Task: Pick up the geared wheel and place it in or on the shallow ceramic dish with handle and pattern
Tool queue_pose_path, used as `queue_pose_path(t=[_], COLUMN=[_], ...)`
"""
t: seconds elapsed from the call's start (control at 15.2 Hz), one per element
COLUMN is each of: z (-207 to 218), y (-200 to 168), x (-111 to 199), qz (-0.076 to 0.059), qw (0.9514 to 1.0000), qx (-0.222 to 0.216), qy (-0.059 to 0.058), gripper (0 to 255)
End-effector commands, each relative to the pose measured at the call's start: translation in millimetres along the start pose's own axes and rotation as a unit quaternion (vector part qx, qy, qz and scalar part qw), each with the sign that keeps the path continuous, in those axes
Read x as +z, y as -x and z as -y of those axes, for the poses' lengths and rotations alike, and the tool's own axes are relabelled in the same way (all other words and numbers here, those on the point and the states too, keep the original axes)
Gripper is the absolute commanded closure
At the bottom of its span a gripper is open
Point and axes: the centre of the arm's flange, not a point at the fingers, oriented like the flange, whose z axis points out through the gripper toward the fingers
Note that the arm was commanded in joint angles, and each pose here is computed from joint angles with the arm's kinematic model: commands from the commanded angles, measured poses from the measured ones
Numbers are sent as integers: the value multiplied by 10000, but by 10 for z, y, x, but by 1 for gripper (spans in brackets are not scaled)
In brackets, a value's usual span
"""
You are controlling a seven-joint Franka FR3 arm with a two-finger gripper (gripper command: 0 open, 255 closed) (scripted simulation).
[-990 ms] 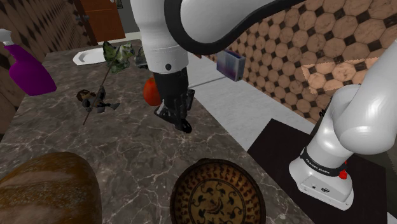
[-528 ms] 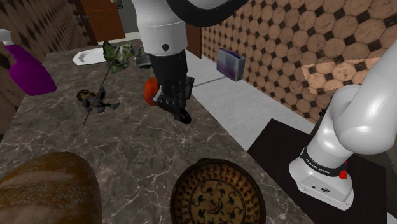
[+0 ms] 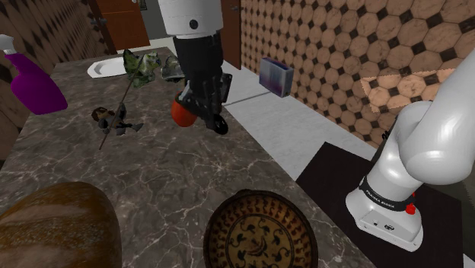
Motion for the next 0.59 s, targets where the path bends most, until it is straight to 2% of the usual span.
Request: queue_pose_path(t=[0.0,0.2,0.53], z=[5,8,371], y=[11,24,575], x=[-108,-251,-221], qz=[2,2,2], qw=[10000,10000,10000], qx=[0,0,0], qy=[1,1,1], gripper=[255,255,255])
